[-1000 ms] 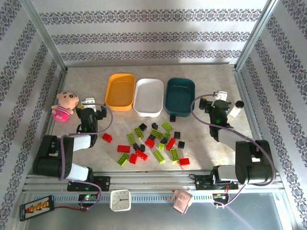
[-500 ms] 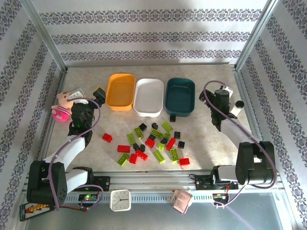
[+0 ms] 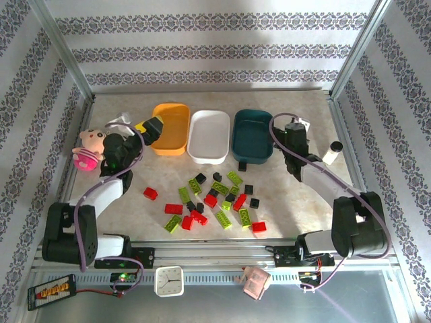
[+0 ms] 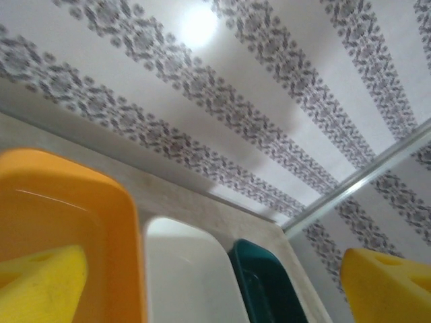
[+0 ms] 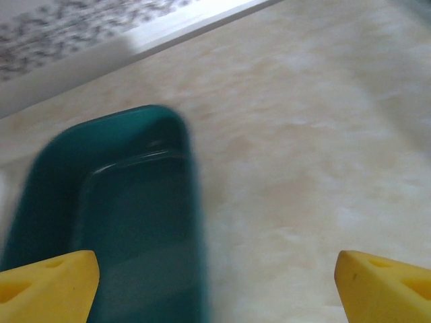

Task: Sort the legos into containers by color
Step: Move the container to the center of the table.

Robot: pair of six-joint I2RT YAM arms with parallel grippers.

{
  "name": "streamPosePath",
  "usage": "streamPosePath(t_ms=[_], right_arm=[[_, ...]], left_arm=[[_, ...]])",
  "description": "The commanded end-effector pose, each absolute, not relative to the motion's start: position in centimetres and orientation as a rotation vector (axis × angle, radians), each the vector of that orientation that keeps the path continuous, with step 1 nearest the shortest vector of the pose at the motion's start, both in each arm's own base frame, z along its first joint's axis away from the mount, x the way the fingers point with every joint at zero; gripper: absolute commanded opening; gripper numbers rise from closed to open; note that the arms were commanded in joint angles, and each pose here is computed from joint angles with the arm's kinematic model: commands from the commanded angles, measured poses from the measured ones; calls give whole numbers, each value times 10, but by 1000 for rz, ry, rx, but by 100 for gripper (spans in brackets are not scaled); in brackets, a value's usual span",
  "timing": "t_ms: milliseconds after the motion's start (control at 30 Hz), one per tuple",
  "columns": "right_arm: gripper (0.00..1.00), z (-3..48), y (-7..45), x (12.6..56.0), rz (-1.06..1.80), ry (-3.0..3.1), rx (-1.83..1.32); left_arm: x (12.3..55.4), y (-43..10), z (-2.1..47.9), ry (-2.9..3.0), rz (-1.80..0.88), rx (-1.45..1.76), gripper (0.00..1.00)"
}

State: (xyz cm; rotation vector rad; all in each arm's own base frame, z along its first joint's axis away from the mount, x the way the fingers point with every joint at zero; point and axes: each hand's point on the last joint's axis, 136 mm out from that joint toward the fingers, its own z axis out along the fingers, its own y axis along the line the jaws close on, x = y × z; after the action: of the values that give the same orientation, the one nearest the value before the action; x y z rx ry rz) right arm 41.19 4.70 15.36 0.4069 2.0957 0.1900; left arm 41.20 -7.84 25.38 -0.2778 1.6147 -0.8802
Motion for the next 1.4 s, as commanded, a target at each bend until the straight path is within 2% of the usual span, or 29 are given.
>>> streamPosePath(t_ms=[0, 33, 100, 133, 400, 600, 733, 1200, 1267, 1367], right_arm=[[91, 161, 107, 421, 456, 2170, 223], [91, 160, 116, 423, 500, 2181, 203], [98, 157, 138, 427, 607, 2214, 140], [98, 152, 145, 430, 622, 2241, 119], [98, 107, 187, 442, 666, 2441, -1], [97, 96, 206, 434, 727, 2474, -93], [97, 91, 219, 428, 773, 2495, -153], [92, 92, 255, 399, 905, 2503, -297], [92, 93, 256, 397, 888, 2503, -300], [93, 98, 246, 403, 800, 2488, -258]], left_arm=[[418, -122, 257, 1694, -861, -77, 81], [422, -130, 243, 1772, -794, -59, 78], [433, -148, 216, 1917, -700, -2, 65], [439, -152, 204, 1959, -695, -7, 61], [472, -162, 147, 2102, -693, -72, 50], [475, -167, 117, 2181, -660, -92, 46], [469, -183, 105, 2205, -727, -94, 39], [417, -201, 102, 2182, -869, -187, 32], [414, -198, 110, 2160, -862, -197, 34], [413, -188, 133, 2116, -798, -192, 43]])
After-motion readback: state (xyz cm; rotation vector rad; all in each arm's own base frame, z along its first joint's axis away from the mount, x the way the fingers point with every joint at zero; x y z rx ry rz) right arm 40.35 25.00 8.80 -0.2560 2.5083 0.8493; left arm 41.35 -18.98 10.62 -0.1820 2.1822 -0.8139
